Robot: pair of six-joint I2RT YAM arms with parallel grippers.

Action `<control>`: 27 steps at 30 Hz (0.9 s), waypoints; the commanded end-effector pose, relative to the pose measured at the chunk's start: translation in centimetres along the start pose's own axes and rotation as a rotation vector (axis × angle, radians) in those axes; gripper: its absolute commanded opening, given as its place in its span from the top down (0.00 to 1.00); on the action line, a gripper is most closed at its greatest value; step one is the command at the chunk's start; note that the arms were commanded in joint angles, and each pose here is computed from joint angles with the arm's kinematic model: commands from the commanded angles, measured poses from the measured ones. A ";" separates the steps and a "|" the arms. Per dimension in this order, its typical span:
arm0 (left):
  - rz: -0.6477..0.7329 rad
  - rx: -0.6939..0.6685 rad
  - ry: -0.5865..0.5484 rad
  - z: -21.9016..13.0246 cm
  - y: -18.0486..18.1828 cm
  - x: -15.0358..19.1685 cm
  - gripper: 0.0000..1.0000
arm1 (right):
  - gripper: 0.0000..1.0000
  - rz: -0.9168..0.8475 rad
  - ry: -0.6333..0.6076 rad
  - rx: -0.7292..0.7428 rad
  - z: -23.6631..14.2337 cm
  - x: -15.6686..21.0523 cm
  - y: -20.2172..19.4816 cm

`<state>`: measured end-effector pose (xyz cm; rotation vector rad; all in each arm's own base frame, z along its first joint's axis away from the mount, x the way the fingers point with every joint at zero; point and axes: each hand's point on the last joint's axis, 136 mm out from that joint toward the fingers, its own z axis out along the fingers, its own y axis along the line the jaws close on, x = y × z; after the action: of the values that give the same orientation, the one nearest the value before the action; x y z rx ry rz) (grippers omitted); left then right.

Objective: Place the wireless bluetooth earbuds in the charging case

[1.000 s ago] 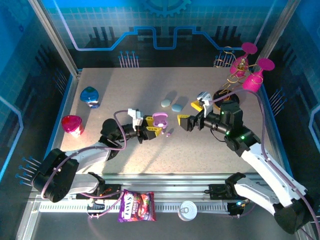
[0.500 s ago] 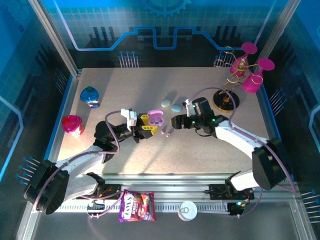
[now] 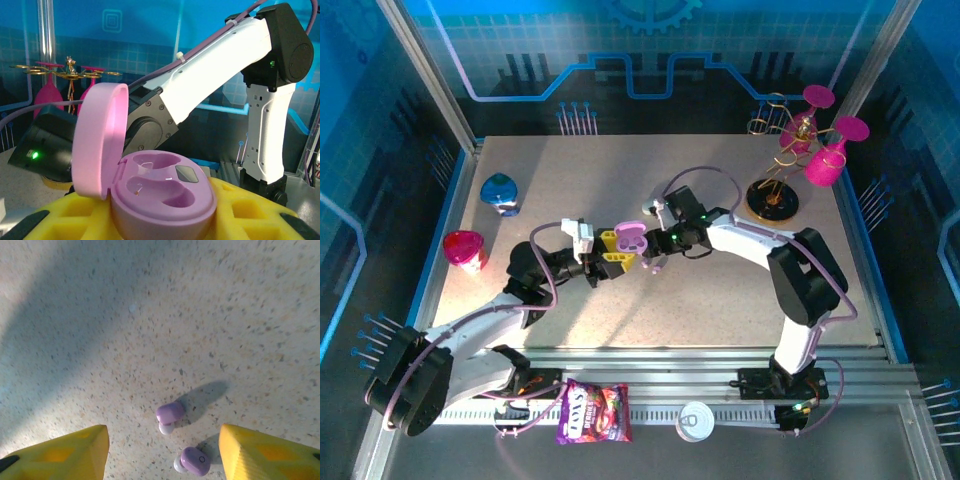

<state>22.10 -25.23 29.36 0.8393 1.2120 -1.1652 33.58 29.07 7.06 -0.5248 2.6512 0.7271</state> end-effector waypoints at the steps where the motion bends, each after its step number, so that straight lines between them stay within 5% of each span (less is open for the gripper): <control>1: 0.036 -0.003 -0.003 -0.2 0.0 -0.1 0.74 | 0.41 -0.050 0.109 -0.014 1.0 2.0 1.1; 27: 0.021 -0.003 0.002 -0.2 0.1 0.2 0.73 | 0.43 -0.134 0.242 0.017 1.3 7.1 2.5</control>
<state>22.21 -25.29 28.90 0.8371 1.2375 -1.1717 27.83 29.33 2.69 -0.8022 2.8199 0.5904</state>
